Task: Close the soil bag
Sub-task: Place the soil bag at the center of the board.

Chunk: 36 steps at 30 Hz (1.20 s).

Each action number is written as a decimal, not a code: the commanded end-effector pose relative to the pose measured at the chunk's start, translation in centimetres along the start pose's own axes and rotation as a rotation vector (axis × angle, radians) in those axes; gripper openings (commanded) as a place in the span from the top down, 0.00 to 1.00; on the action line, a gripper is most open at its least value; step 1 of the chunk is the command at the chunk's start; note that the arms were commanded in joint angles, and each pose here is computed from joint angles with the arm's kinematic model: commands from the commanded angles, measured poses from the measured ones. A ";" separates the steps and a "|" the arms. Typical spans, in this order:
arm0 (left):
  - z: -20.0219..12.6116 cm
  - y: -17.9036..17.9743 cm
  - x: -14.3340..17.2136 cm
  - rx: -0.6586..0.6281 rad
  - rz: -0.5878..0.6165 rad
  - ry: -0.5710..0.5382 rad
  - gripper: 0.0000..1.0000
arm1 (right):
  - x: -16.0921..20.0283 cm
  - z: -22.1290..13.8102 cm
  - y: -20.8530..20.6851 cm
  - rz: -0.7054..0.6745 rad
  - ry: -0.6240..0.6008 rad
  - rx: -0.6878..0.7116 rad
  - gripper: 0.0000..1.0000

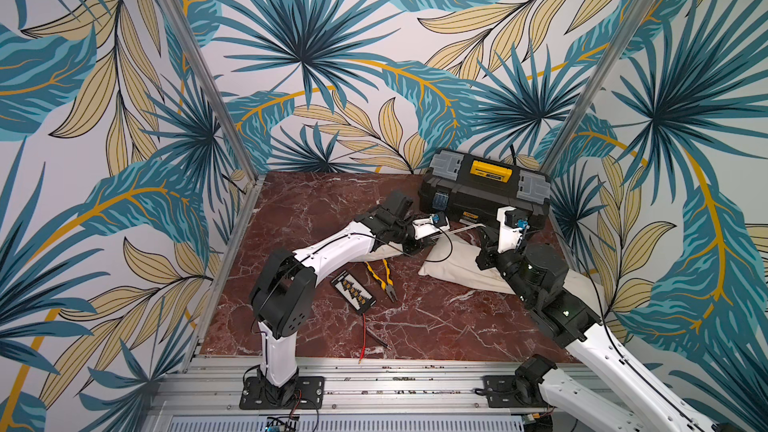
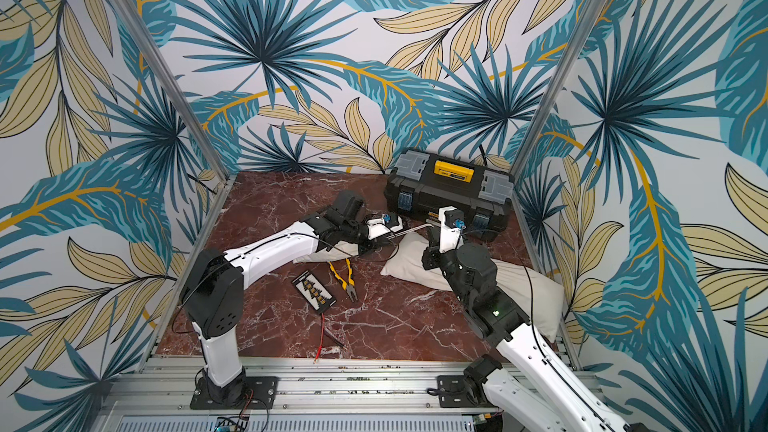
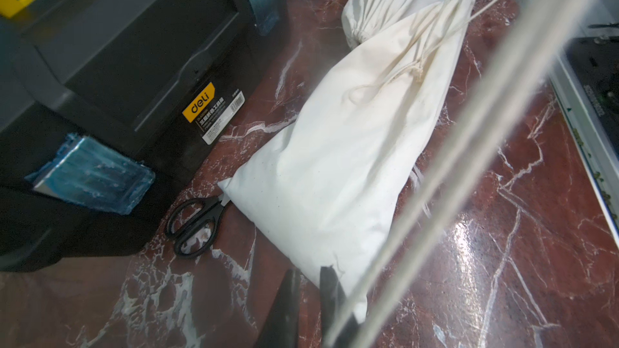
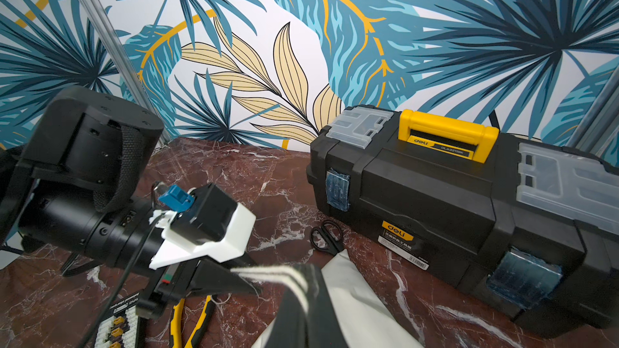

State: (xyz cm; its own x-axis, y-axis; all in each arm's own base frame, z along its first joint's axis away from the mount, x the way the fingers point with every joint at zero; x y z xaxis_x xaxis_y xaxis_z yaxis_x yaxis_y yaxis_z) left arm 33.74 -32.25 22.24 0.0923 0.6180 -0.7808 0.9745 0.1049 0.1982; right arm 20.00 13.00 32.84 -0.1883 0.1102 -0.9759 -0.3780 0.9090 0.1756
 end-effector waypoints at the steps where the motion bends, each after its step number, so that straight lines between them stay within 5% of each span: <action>1: -0.6 0.4 0.6 -0.062 -0.004 0.078 0.93 | -0.9 -1.0 -0.6 0.016 -0.063 0.035 1.00; 13: 1.4 2.2 11.6 -0.300 -0.071 0.689 0.98 | -6.2 -8.9 -3.1 0.016 -0.256 0.186 1.00; 19: 0.5 3.6 15.7 -0.363 -0.140 0.837 0.91 | -6.8 -12.0 -4.8 0.056 -0.340 0.296 1.00; 27: -2.2 6.3 20.3 -0.494 -0.281 1.001 0.84 | -6.3 -11.6 -5.3 0.054 -0.323 0.358 1.00; 36: -5.6 8.7 22.3 -0.660 -0.412 1.042 0.84 | -6.1 -11.5 -5.4 0.051 -0.320 0.374 1.00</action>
State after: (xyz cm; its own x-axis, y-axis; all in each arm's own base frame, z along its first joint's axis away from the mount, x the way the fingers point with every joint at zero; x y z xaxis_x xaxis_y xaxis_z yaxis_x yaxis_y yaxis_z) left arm 41.31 -26.72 15.32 -0.2640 0.8213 -0.5058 0.8064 0.4756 0.3514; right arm 14.84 7.94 31.19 -0.2489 -0.0597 -0.9667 -0.2864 0.9580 0.0146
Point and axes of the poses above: each gripper's point midway between its finger pads, its own z axis out along the fingers, its own y axis along the line the jaws close on, x = y × z, the point moved 8 cm from there along -z, back along the fingers, and after that the axes turned 4 degrees about z, right-handed, at the moved point
